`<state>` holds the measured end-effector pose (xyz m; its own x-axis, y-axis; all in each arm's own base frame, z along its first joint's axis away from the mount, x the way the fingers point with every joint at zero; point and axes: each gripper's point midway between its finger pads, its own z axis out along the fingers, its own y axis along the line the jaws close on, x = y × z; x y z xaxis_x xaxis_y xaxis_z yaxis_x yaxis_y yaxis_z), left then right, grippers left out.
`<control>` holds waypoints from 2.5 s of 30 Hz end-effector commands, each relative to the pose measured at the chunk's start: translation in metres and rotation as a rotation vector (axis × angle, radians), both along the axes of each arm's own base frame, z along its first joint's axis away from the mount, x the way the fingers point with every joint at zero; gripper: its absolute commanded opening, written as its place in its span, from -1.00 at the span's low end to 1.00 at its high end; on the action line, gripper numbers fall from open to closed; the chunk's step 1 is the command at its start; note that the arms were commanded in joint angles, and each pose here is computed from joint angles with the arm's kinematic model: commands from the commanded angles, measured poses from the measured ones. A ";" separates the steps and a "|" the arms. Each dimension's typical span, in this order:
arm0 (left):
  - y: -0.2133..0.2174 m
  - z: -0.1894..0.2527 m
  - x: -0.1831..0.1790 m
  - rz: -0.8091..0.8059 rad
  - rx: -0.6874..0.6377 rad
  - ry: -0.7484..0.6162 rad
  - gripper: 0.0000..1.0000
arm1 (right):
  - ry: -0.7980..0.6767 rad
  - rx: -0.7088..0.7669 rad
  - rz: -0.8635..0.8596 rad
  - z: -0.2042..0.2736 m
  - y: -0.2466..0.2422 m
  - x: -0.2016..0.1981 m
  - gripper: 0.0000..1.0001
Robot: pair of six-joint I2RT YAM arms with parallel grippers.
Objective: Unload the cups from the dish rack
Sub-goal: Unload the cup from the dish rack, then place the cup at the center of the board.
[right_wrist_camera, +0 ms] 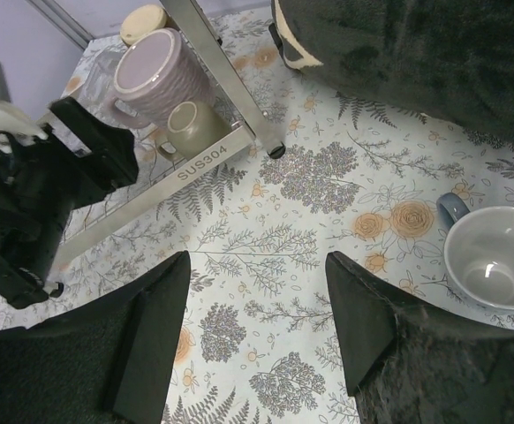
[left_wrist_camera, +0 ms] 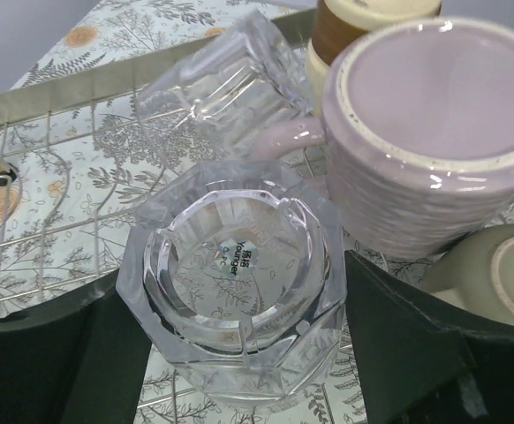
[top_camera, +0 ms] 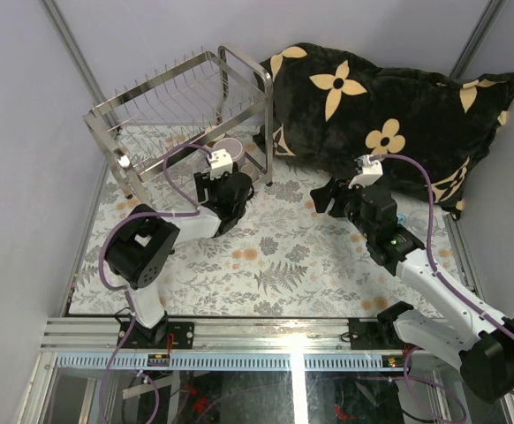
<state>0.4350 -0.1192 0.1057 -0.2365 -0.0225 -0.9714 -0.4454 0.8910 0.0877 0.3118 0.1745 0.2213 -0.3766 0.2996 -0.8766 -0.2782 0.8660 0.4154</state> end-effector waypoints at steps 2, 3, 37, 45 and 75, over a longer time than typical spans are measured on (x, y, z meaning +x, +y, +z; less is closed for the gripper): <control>0.008 0.045 -0.015 0.097 -0.078 -0.108 -1.00 | -0.062 0.041 0.013 0.018 0.004 0.000 0.39; 0.007 0.047 -0.018 0.098 -0.080 -0.105 -1.00 | -0.060 0.045 0.016 0.017 0.005 0.000 0.39; -0.062 0.097 -0.104 -0.258 -0.543 -0.103 -1.00 | -0.152 0.360 0.371 0.018 0.052 -0.059 0.39; -0.081 0.117 -0.129 -0.395 -0.678 -0.125 -1.00 | -0.120 0.530 0.489 0.027 0.067 -0.082 0.38; -0.111 0.160 -0.158 -0.650 -0.852 -0.160 -1.00 | -0.091 0.857 0.789 0.052 0.164 -0.071 0.28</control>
<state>0.2782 -0.2230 0.2340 -0.3547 -0.5777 -0.7352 0.1115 0.7546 -0.6467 0.2484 0.3292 0.2191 -0.7388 0.4690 -0.4839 -0.5409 0.0155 0.8409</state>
